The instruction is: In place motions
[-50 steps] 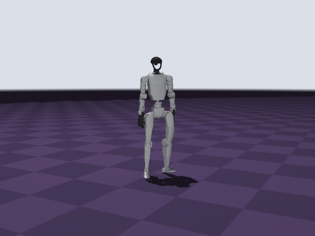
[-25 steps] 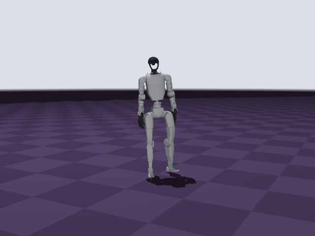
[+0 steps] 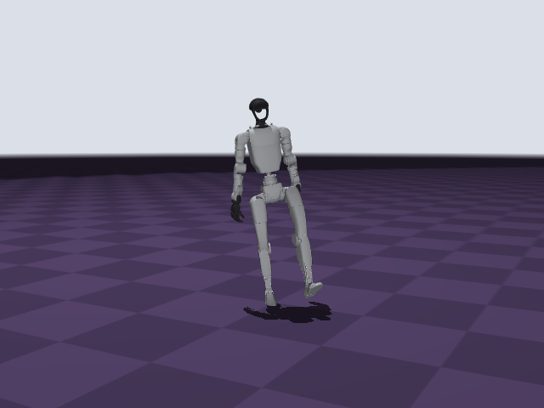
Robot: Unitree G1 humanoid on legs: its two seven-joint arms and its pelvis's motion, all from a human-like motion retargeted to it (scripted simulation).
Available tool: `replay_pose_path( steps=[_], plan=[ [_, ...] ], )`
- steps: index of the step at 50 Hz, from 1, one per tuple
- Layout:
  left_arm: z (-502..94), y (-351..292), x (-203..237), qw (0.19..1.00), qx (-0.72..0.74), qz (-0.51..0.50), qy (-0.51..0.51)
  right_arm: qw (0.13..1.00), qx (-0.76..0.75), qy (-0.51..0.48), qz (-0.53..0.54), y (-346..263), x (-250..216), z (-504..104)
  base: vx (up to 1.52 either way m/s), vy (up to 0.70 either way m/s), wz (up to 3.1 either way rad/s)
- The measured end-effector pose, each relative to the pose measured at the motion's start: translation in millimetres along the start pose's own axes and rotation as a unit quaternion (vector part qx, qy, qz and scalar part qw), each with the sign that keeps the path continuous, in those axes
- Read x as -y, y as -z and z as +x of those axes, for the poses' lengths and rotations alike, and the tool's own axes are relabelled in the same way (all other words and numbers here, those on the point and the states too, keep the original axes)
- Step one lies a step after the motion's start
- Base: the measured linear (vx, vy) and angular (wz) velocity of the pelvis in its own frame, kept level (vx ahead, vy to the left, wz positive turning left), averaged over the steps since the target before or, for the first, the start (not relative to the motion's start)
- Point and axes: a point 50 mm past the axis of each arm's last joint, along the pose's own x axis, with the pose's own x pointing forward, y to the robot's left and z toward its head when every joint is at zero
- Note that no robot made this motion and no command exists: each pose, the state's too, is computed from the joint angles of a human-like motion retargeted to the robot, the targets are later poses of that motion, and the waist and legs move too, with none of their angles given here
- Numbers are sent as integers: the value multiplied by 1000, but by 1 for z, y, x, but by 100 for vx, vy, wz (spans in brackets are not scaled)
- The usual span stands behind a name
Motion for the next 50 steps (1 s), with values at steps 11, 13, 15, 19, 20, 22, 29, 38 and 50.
replay_pose_path(
  steps=[11,13,15,19,20,22,29,38,50],
  plan=[
    [0,40,0,996,-72,-55,-3,997,72,1,-31,-38,-2,-5,-6,-1,-30],
    [0,40,0,996,-72,-54,-4,996,80,-1,-36,-42,-4,-6,0,0,0],
    [0,39,-1,996,-65,-53,-9,996,83,-4,-41,-43,-6,-6,0,0,0],
    [1,31,-2,997,-40,-55,-33,996,71,-12,-44,-36,-11,-4,3,2,24],
    [1,27,-2,997,-35,-54,-36,997,65,-14,-42,-33,-12,-3,5,4,43],
    [1,19,-1,998,-22,-48,-36,998,52,-16,-35,-25,-12,-1,5,4,47],
    [-2,-27,1,999,45,-3,-19,1000,2,-25,9,0,-15,2,4,1,62],
    [-10,-71,10,992,113,63,-8,999,-14,-23,30,8,-13,2,7,1,40],
    [-4,-46,9,995,73,66,-2,998,51,-22,-10,-32,-15,-3,17,5,12]
  ],
)
